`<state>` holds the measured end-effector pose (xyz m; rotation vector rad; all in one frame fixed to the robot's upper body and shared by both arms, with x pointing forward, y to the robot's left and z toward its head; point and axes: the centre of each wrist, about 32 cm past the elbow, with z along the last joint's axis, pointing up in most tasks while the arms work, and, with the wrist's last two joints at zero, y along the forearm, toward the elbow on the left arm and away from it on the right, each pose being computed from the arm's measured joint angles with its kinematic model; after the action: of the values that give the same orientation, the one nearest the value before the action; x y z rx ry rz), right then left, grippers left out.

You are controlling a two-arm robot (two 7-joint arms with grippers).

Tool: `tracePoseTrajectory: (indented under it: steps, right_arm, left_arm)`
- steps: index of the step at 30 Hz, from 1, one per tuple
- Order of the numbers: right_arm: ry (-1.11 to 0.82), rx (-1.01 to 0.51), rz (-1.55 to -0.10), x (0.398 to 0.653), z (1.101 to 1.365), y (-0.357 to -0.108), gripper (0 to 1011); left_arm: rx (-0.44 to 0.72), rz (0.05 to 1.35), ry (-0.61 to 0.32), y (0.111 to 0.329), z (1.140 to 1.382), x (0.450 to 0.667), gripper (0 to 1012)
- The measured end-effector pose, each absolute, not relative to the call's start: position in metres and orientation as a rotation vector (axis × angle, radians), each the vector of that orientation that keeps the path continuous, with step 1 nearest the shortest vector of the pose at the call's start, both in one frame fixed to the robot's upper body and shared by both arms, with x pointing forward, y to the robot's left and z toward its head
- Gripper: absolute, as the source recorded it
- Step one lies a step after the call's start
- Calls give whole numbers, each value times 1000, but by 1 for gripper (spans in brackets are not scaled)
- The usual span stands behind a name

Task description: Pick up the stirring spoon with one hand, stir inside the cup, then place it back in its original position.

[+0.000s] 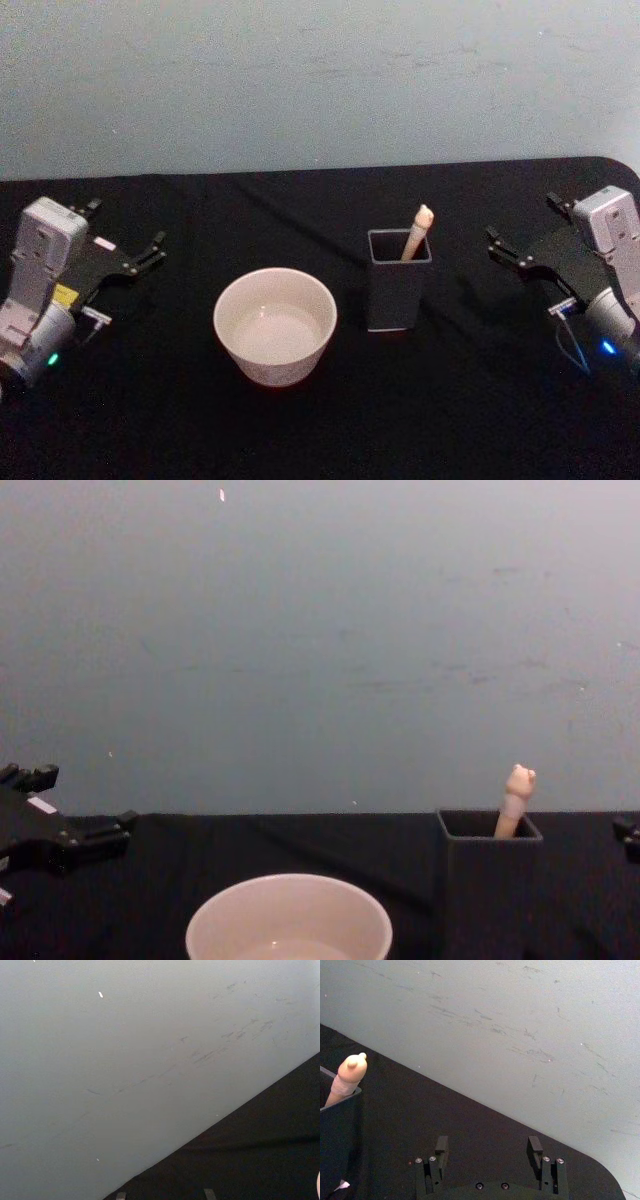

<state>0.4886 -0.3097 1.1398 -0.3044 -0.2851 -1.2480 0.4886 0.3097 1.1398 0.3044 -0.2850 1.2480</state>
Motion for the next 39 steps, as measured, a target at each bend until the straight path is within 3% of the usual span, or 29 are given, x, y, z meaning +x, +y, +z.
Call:
tracePoseTrajectory:
  steps: [39]
  right_arm:
    - [-285, -305, -1248, 489, 1140, -310, 1002]
  left_arm:
    - [304, 1248, -285, 310, 1140, 489, 1001]
